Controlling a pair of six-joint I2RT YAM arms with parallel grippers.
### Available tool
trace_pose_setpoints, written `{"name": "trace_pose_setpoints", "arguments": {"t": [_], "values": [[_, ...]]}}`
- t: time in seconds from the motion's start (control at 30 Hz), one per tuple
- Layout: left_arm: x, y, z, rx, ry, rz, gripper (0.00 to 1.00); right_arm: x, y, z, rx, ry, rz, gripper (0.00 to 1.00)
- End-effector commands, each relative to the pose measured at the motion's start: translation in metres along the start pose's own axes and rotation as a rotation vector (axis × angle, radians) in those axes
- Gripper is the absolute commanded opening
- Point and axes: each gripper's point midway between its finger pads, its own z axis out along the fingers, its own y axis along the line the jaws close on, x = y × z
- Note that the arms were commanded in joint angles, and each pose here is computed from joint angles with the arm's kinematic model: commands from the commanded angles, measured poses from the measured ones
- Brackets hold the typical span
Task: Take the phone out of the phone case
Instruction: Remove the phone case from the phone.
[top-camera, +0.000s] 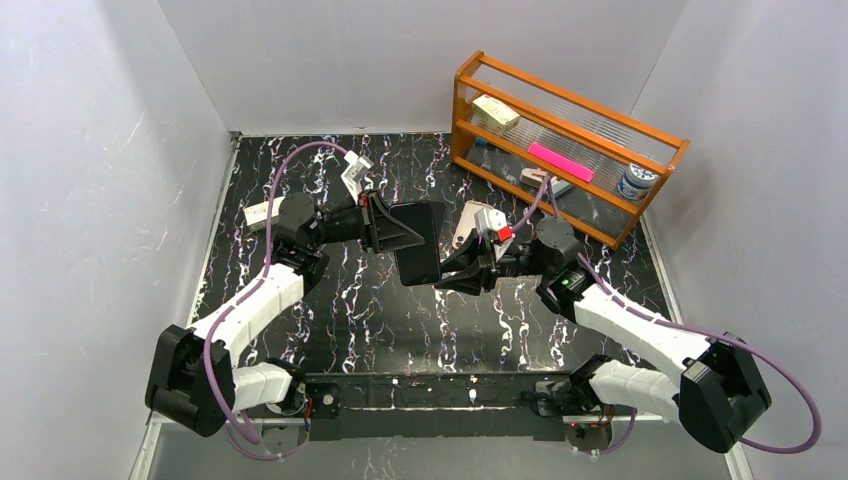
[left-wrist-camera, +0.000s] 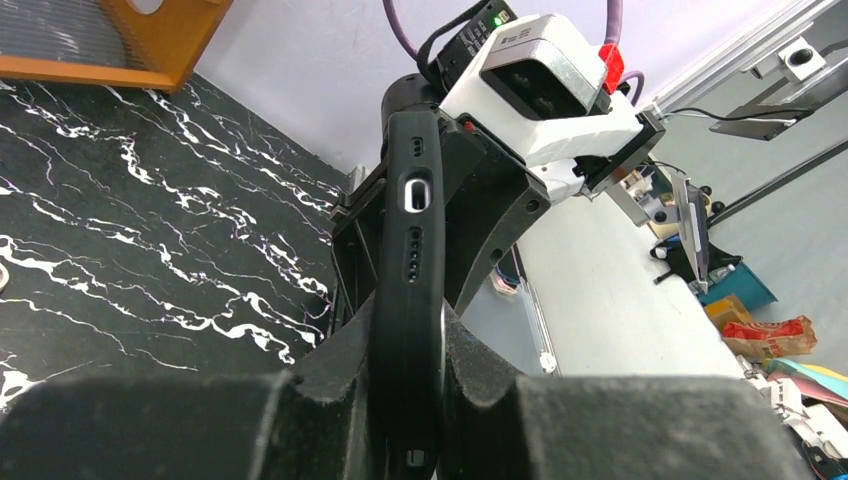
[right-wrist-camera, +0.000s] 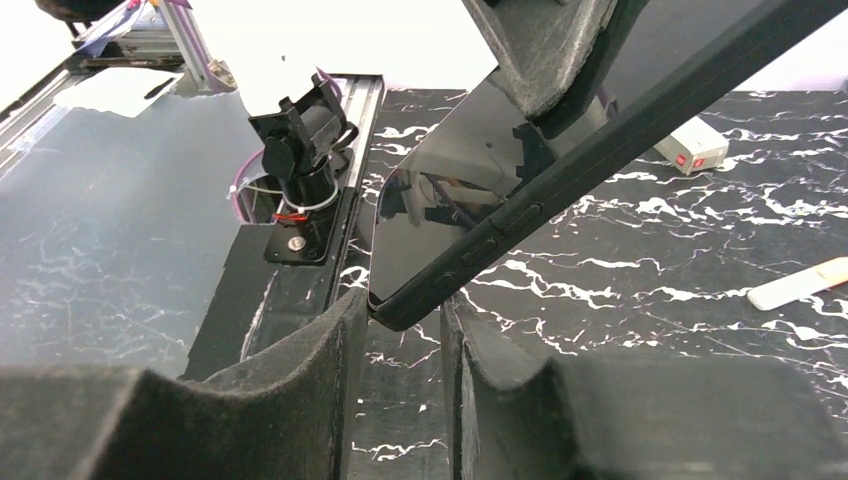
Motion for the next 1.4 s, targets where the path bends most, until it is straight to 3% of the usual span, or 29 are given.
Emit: {"name": "trace_pose_setpoints", "arguments": {"t": [0.0,0.4,0.73,0.97,1.13,1.2,1.37], "values": [[-0.021,-0.029,-0.001,0.053,-0.028,0.118,0.00,-0.016,0.002,0.004,-0.049,-0.006,-0.064,0.38],[-0.020,-0.031,-0.001,0.059,-0.014,0.088,0.00,-0.012,-0.001,0.007,-0.077,0.025,-0.070,0.16],[-0.016,-0.029,0.002,0.068,0.015,0.027,0.00,-0.005,-0.005,0.008,-0.131,0.072,-0.203,0.01],[-0.011,-0.030,0.004,0.079,0.040,0.002,0.00,-0.002,-0.019,0.011,-0.102,0.117,-0.238,0.01],[-0.009,-0.032,0.003,0.083,0.046,0.011,0.00,-0.006,-0.037,0.010,0.026,0.104,-0.218,0.01],[-0.007,-0.034,0.002,0.090,0.053,0.021,0.00,-0.013,-0.054,0.009,0.145,0.081,-0.168,0.01],[0.001,-0.030,0.003,0.085,0.061,0.006,0.00,-0.033,-0.057,0.008,0.227,-0.041,-0.055,0.07]]}}
